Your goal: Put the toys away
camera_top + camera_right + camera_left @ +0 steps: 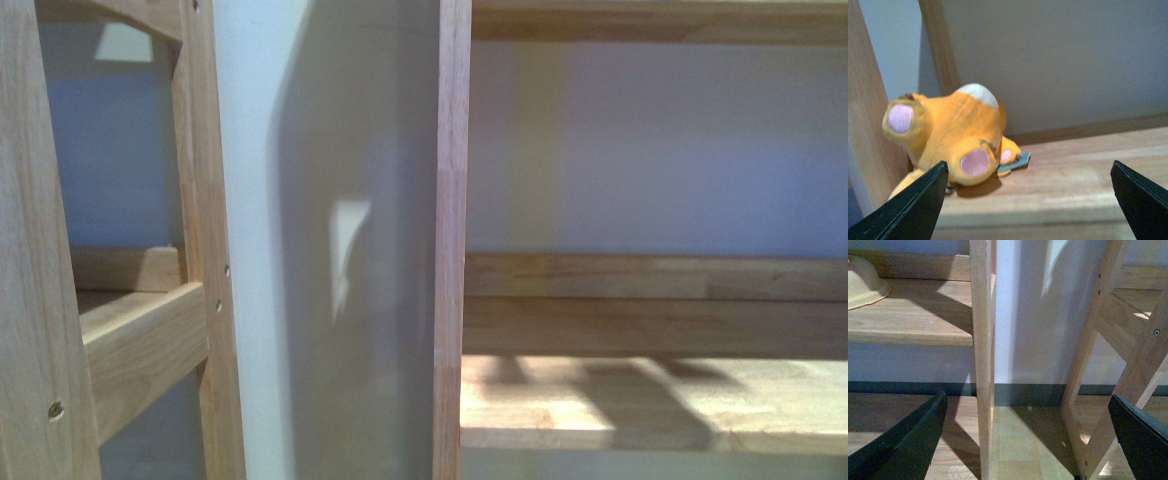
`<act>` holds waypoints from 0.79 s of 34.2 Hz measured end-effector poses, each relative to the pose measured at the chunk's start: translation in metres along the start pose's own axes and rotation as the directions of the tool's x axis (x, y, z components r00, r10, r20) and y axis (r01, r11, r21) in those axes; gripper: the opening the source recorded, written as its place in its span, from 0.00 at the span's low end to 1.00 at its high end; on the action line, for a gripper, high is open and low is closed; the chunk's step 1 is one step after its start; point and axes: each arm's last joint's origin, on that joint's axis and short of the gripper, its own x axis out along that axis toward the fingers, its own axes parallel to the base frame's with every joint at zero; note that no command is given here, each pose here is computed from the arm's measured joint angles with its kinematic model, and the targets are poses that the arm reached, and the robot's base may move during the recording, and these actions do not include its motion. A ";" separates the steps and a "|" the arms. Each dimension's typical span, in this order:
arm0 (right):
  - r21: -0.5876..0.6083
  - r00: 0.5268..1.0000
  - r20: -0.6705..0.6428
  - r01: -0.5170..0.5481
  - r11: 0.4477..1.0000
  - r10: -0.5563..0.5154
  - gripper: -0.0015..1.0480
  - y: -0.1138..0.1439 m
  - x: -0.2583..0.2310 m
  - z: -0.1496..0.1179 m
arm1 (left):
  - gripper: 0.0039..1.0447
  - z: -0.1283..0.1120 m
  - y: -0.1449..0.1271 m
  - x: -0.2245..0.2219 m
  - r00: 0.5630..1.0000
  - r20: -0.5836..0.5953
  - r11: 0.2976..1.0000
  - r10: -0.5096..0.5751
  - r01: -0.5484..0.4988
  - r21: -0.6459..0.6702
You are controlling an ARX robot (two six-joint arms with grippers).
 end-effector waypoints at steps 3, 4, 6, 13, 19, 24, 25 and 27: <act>-0.015 1.000 -0.019 -0.007 1.000 0.007 0.94 -0.001 -0.028 -0.018 | 0.94 0.000 0.000 0.000 1.000 0.000 1.000 0.000 0.000 0.000; -0.025 1.000 -0.027 -0.002 1.000 0.001 0.94 -0.001 -0.037 -0.025 | 0.94 0.000 0.000 0.000 1.000 0.000 1.000 0.000 0.000 0.000; -0.038 0.999 -0.042 0.003 0.999 -0.005 0.94 -0.002 -0.053 -0.039 | 0.94 0.000 0.000 0.000 1.000 0.000 1.000 0.000 0.000 0.000; -0.082 0.998 -0.053 0.011 0.997 -0.016 0.94 -0.001 -0.098 -0.073 | 0.94 0.000 0.000 0.000 1.000 0.000 1.000 0.000 0.000 0.000; -0.175 0.998 -0.036 0.046 0.983 -0.053 0.94 0.001 -0.142 -0.108 | 0.94 0.000 0.000 0.000 1.000 0.000 1.000 0.000 0.000 0.000; -0.272 0.959 -0.237 0.084 0.958 -0.152 0.79 -0.007 -0.157 -0.140 | 0.94 0.000 0.000 0.000 1.000 0.000 1.000 0.000 0.000 0.000; -0.279 0.940 -0.298 0.078 0.957 -0.164 0.74 -0.012 -0.163 -0.151 | 0.94 0.000 0.000 0.000 1.000 0.000 1.000 0.000 0.000 0.000; -0.269 0.918 -0.358 0.072 0.960 -0.169 0.64 -0.023 -0.174 -0.174 | 0.94 0.000 0.000 0.000 1.000 0.000 1.000 0.000 0.000 0.000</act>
